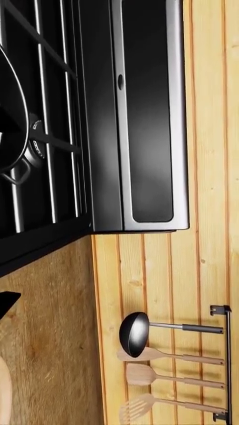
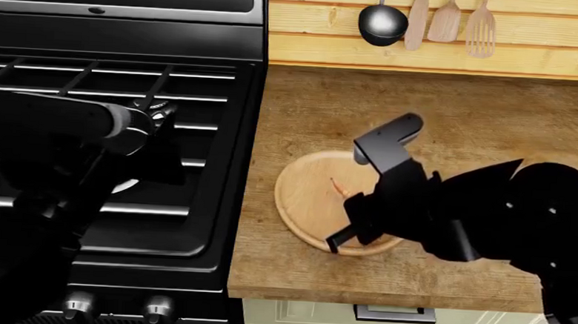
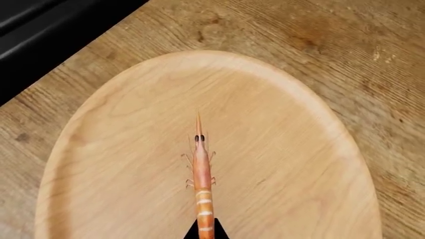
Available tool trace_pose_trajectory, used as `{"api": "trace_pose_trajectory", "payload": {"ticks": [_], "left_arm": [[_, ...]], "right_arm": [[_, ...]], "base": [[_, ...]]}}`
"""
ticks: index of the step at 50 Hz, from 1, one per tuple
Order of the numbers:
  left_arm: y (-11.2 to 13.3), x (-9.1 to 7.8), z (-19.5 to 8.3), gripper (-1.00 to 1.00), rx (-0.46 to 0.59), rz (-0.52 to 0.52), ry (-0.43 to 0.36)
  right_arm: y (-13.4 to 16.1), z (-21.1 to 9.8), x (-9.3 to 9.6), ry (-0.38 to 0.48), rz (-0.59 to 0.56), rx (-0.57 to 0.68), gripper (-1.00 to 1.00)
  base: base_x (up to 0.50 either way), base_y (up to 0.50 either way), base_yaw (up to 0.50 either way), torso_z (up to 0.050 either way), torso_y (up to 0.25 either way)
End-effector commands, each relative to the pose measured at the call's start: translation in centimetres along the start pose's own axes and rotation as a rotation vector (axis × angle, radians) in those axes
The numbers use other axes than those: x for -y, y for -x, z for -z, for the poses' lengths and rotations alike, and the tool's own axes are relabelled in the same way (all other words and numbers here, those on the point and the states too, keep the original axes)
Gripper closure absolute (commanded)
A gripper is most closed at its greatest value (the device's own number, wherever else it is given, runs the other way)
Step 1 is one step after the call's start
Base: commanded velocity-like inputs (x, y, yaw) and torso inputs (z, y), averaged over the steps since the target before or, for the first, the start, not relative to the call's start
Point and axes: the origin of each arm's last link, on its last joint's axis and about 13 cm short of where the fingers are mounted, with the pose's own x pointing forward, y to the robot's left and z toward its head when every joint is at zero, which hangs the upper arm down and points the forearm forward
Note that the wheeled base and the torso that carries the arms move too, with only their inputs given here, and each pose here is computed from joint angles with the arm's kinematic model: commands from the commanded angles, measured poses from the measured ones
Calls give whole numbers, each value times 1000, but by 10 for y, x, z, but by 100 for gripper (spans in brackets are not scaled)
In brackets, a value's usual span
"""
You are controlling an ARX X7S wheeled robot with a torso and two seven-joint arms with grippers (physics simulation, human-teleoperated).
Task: Frozen meat rests on a plate on the counter. Retrieve the meat and place it in a pot on a burner. Then turn the burner on.
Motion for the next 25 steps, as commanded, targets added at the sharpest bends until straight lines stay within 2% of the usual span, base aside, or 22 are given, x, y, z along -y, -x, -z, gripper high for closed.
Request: {"api": "trace_pose_trajectory", "payload": {"ticks": [1,13,25], "left_arm": [[3,0,-4,-100,10,-1,-3],[12,3,-20,-100,44,1,-18],[22,4,-38,-100,56,4,-36]], "right_arm": [[8,-6,0,14,17,35,100],[35,-19,-1,11,36,178,100],[79,-40,-5,-45,35,455,100]], "base": [[0,0,0,0,0],[0,0,0,0,0],[0,0,0,0,0]]}}
